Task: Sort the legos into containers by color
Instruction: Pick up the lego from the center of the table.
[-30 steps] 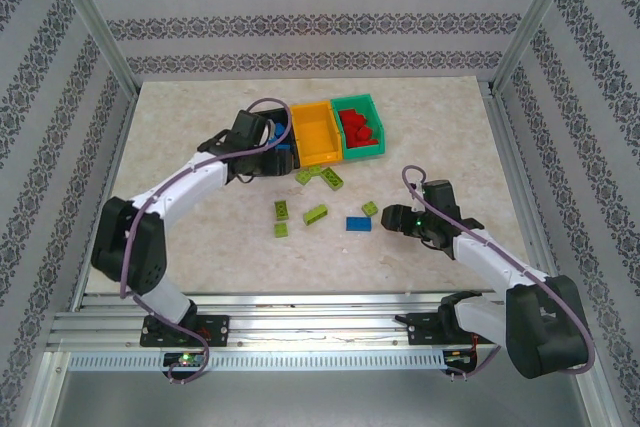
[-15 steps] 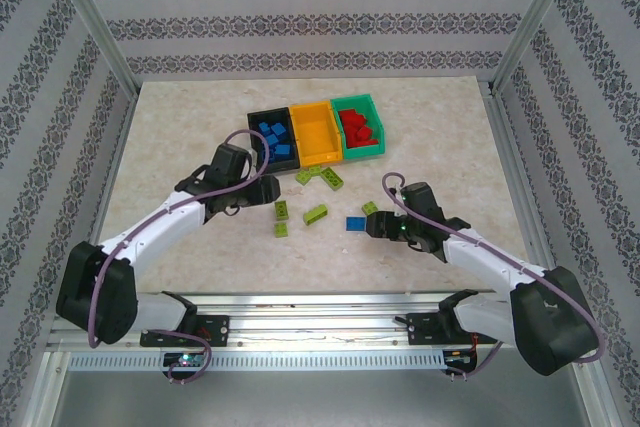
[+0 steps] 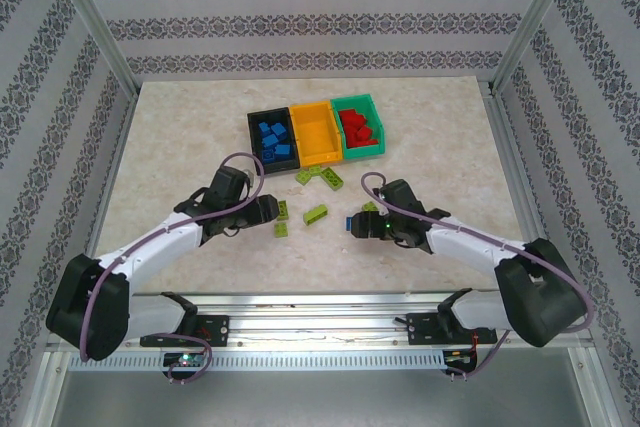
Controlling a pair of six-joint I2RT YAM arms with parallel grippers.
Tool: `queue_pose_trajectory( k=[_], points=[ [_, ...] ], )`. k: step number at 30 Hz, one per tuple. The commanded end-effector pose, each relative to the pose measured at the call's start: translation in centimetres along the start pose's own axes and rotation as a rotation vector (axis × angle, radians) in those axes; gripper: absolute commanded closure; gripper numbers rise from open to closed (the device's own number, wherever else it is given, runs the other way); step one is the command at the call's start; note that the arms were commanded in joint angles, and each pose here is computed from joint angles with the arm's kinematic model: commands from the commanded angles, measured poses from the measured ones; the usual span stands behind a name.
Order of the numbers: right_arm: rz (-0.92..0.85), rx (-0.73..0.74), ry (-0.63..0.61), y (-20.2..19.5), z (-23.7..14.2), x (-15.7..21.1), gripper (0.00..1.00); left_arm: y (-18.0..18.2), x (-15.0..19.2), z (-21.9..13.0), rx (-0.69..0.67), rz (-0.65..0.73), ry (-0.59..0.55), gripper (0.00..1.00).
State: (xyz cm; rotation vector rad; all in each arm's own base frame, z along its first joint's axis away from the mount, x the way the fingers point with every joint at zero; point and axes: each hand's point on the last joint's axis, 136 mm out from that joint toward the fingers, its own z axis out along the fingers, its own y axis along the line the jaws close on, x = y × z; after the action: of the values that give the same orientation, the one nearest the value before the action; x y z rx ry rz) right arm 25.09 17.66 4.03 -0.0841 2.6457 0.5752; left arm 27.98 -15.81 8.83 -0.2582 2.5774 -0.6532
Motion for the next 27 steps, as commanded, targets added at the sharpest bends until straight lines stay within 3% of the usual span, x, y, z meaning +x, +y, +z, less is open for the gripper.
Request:
queue_pose_trajectory(
  k=[1, 12, 17, 20, 27],
  points=[
    [-0.022, 0.004, -0.018, 1.0, 0.4, -1.2, 0.19, -0.9, -0.2, -0.4, 0.045, -0.018, -0.035, 0.31],
    [-0.077, 0.117, 0.044, 1.6, 3.4, -1.5, 0.2, -1.0, 0.1, -0.5, 0.051, -0.019, -0.039, 0.31],
    [-0.097, 0.189, 0.064, 0.8, 4.2, -1.0, 0.37, -0.7, 0.4, -0.6, 0.041, -0.013, -0.032, 0.31],
    [-0.109, 0.181, 0.063, 1.1, 4.1, -1.0, 0.46, -0.4, 0.6, -0.5, 0.039, -0.019, -0.035, 0.31],
    [-0.148, 0.055, 0.004, 5.0, 2.3, -3.8, 0.46, -0.2, 1.5, 0.7, 0.059, -0.049, -0.007, 0.31]
  ],
)
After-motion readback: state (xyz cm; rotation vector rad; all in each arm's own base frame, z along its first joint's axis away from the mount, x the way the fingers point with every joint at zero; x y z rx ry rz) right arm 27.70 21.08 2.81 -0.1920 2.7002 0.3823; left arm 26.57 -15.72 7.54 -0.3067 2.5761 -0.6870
